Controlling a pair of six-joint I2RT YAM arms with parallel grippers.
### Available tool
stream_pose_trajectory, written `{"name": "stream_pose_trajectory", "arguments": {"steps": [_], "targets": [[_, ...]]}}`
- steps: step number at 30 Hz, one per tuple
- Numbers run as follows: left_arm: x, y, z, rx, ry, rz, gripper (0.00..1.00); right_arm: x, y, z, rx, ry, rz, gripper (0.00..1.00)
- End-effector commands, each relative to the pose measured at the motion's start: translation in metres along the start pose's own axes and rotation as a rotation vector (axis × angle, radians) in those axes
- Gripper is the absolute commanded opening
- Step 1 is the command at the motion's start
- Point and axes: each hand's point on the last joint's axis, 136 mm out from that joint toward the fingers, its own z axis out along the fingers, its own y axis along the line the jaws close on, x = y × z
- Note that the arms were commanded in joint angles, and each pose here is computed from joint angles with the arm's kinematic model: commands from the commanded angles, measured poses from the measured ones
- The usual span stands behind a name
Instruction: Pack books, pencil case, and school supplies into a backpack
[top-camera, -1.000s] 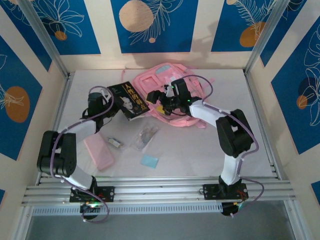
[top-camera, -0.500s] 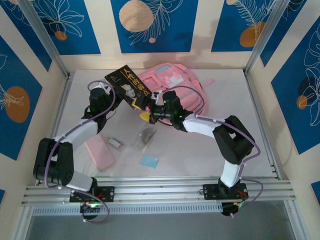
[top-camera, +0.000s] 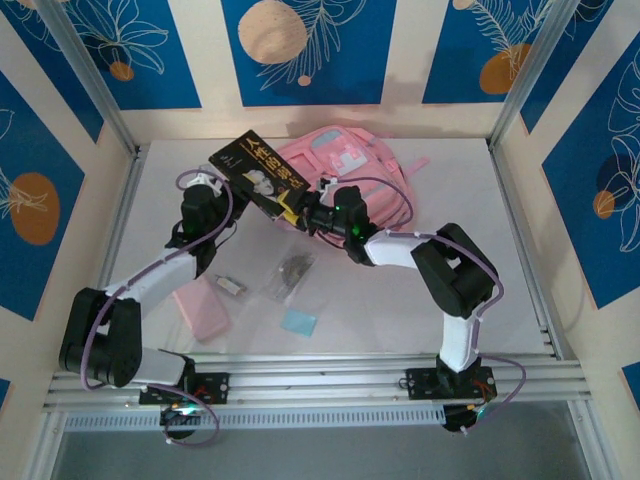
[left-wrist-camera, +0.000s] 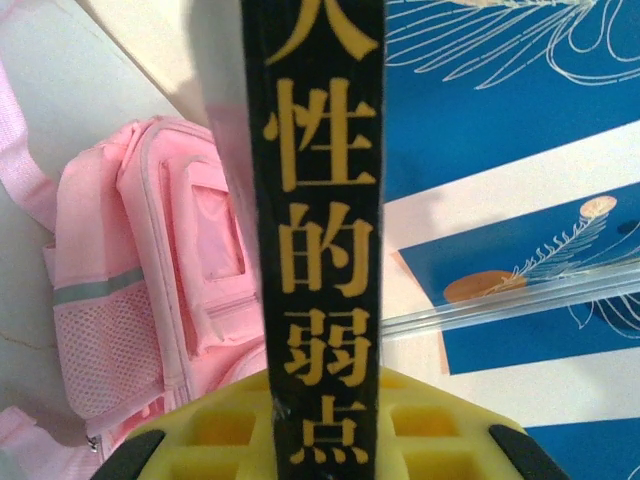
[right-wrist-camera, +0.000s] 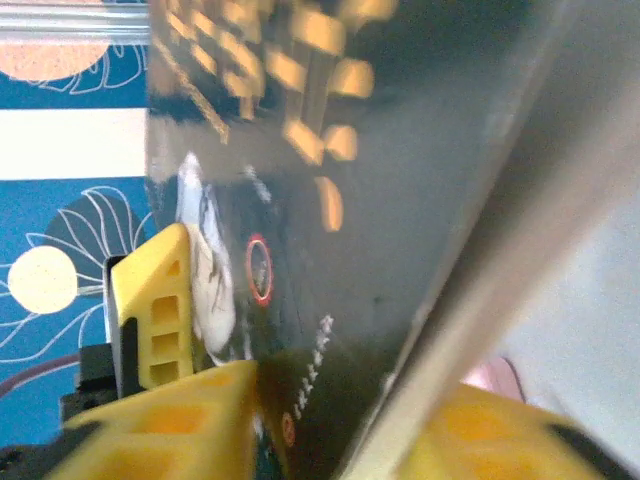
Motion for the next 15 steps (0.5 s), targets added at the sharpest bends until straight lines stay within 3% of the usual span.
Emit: {"name": "stream_pose_trajectory", "arguments": {"steps": [1,2,6,8,10,15], "targets": [[0.01,-0.034,-0.008,0.113,0.035,0.001,0.08,-0.017,0.026,-0.004,-0.086,-0.047,-0.051,0.06],[0.014,-0.033,-0.007,0.106,0.049,0.004,0.14,-0.018,0.028,-0.007,-0.09,-0.046,-0.06,0.0],[0.027,-0.036,-0.005,0.07,0.116,0.079,0.58,-0.024,0.031,-0.022,-0.072,-0.05,-0.091,0.0],[0.036,-0.038,-0.004,0.043,0.159,0.143,0.72,-0.028,0.032,-0.033,-0.045,-0.05,-0.113,0.0],[0.048,-0.04,-0.003,0.015,0.207,0.218,0.77,-0.033,0.03,-0.047,0.004,-0.052,-0.136,0.0],[0.093,-0.038,0.003,-0.023,0.368,0.392,0.78,-0.059,0.023,-0.102,0.146,-0.122,-0.195,0.0]]}}
